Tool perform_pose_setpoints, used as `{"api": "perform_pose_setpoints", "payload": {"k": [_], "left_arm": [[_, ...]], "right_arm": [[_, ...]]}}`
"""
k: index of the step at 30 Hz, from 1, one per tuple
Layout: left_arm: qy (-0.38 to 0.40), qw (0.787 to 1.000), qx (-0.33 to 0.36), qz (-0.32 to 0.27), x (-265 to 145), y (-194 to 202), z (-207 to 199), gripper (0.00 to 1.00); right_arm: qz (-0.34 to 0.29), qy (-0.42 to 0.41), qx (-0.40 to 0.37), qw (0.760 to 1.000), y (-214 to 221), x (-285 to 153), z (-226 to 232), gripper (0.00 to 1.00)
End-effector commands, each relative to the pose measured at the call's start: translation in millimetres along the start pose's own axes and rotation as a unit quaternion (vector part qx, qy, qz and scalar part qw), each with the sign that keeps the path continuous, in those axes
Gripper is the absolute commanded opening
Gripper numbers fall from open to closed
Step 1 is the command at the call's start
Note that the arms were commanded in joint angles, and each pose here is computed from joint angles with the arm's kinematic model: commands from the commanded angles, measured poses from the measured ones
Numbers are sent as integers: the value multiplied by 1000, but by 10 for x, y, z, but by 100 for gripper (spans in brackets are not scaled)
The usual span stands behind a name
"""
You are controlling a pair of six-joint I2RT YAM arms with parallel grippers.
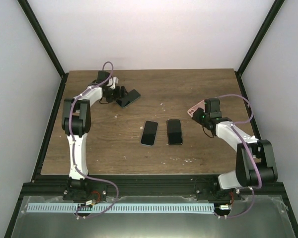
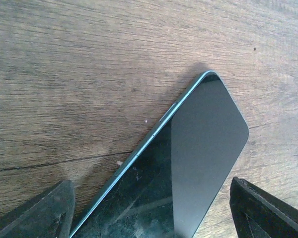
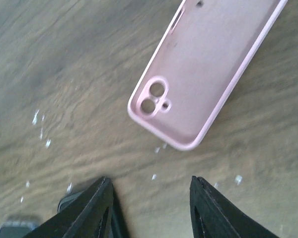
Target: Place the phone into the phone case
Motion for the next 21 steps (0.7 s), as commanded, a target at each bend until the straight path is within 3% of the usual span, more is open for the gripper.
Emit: {"api": "perform_pose_setpoints", "payload": {"k": [1, 7, 12, 16, 21], "left_arm": [[-7, 999, -12, 39, 93, 305, -60, 85], [-16, 999, -5, 27, -58, 459, -283, 80], [-97, 994, 53, 26, -154, 430, -384, 78], [-155, 984, 86, 24, -179, 293, -368, 87], [-170, 979, 109, 36, -101, 236, -362, 94]], "right_arm": [[-37, -21, 22, 999, -451, 124, 83, 43], [-29, 18, 45, 998, -632, 373, -140, 43], [-18, 43, 38, 998, -624, 532, -260, 42], [-10, 61, 36, 997, -632, 594, -295, 40], [-11, 83, 48, 995, -616, 642, -386, 35]]}}
Point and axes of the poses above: each gripper's point midway between its finger pads, its own x axis out along the fingers, its own z axis along the line the jaws close on, y = z × x, the point moved 2 cm from there along -x, back along the fingers, and after that the axes turned 15 degrees about x, right-handed, at the moved point
